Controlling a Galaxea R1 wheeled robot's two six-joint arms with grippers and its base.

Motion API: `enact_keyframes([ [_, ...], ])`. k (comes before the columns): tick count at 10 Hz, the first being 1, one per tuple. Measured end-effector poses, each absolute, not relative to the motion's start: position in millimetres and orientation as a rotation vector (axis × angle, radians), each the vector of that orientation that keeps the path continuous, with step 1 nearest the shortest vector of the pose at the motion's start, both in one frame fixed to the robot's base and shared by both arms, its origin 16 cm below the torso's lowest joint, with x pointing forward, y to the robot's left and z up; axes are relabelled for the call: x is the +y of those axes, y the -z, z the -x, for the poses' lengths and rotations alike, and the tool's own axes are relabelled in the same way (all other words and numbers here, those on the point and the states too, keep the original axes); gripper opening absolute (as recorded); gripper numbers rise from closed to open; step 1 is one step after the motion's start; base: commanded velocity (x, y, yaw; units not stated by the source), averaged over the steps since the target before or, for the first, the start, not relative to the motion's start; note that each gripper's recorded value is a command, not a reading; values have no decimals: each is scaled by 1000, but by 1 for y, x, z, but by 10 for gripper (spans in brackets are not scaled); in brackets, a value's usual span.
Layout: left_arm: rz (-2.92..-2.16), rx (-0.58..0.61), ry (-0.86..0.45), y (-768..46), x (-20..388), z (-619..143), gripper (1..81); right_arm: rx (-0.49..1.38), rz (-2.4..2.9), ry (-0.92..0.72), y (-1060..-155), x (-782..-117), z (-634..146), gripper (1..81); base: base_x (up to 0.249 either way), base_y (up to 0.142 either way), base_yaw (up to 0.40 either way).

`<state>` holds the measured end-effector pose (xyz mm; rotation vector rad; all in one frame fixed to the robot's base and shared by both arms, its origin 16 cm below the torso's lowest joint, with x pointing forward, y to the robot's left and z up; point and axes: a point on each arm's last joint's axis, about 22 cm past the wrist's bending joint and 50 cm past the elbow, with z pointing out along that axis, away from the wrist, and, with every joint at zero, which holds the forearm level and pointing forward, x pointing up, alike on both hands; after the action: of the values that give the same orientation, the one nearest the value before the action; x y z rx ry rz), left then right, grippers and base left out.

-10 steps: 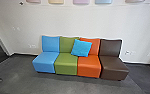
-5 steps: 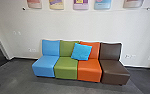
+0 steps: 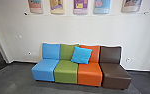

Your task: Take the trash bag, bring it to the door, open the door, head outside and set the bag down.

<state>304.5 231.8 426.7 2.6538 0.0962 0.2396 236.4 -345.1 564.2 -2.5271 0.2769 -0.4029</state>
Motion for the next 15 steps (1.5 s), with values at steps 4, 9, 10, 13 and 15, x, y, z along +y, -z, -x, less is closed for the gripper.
enact_keyframes([
  [4, -2665, 138, -206, -400, 236, -320, 811, 260, 2576, 407, -569, -386, -290, 811, 0, 0, 0],
  [9, -2672, 197, -125, -356, 232, -360, 811, 305, 2594, 255, -522, -385, -281, 811, 0, 0, 0],
  [10, -2672, 208, -119, -352, 232, -369, 811, 301, 2587, 255, -520, -382, -286, 811, 0, 0, 0],
  [13, -2667, 196, -163, -346, 230, -413, 811, 293, 2575, 298, -509, -382, -303, 811, 0, 0, 0],
  [15, -2664, 182, -195, -344, 227, -446, 811, 286, 2572, 314, -497, -382, -307, 811, 0, 0, 0],
])
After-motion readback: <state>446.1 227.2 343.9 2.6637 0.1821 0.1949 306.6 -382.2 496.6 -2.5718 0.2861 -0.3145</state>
